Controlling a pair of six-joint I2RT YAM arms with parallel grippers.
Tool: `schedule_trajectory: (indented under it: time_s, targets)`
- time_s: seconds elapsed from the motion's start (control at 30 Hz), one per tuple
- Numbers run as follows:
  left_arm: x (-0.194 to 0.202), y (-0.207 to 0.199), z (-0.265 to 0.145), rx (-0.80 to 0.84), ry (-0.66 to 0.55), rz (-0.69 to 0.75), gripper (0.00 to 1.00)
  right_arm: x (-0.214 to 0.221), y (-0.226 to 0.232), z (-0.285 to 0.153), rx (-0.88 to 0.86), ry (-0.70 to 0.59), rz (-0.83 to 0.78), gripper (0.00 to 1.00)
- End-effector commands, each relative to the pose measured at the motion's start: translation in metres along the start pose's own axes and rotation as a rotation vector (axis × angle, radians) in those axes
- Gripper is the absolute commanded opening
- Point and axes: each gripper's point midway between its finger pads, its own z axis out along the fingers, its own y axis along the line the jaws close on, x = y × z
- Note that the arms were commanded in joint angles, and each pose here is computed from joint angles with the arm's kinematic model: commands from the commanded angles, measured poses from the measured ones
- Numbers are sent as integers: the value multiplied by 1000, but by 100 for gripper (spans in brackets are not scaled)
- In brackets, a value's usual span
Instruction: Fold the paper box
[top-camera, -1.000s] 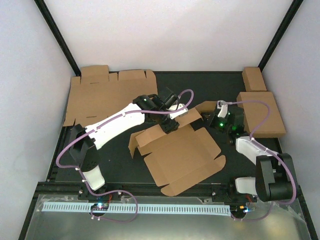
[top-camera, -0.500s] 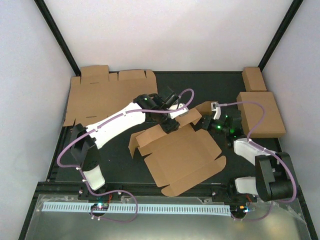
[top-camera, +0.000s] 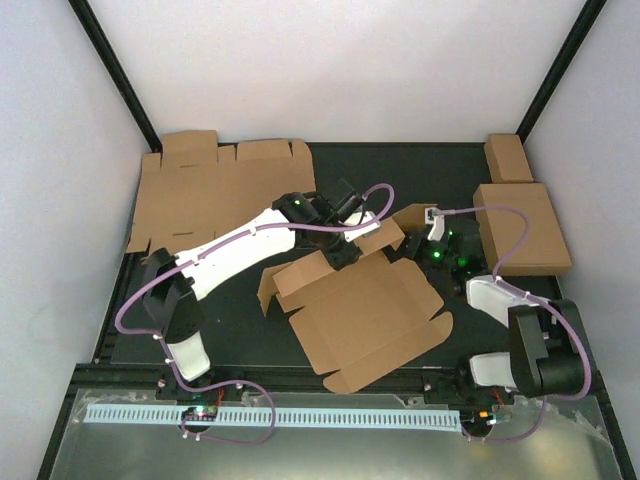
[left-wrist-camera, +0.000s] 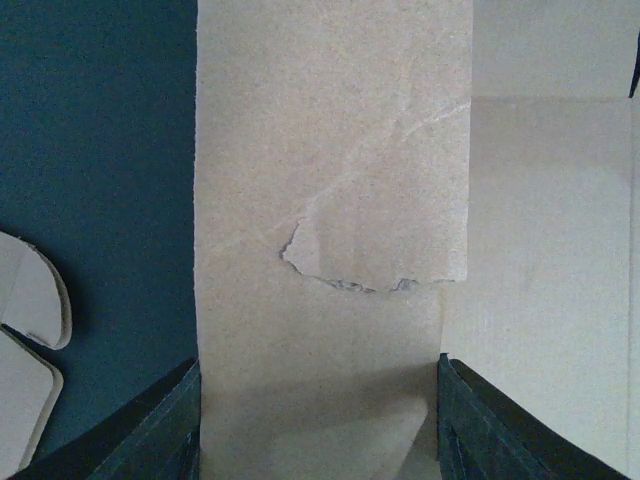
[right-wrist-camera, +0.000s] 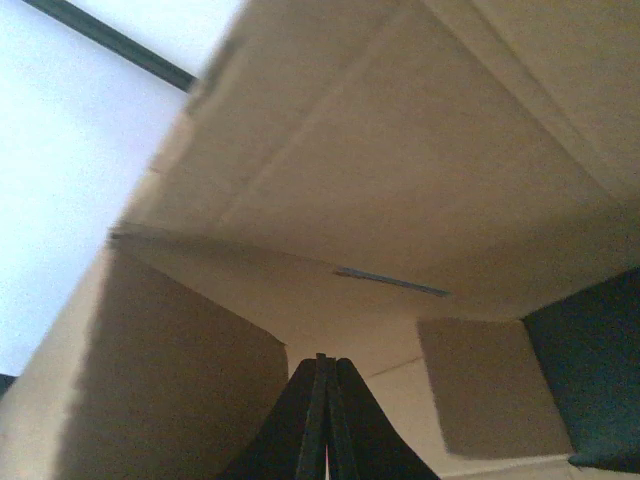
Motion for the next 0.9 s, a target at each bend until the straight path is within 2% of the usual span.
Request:
schedule_trajectory:
  time_s: [0.0, 0.23, 0.63, 0.7, 0.8, 0.87]
  targets:
    - [39, -20, 20, 80, 178, -16, 54, 4, -18, 0, 81, -3, -22, 2]
    - [37, -19, 20, 77, 174, -15, 54, -2, -34, -10, 170, -23, -33, 3]
    - [36, -19, 23, 76, 172, -10, 54, -44, -48, -54, 359, -133, -141, 8]
    - [35, -19, 24, 77, 171, -8, 54, -51, -49, -58, 397, -147, -161, 12]
    - [33, -19, 23, 77, 168, -5, 54, -57, -58, -65, 467, -168, -203, 23]
    - [31, -19, 22, 80, 156, -3, 54, -61, -50, -68, 445, -211, -286, 35]
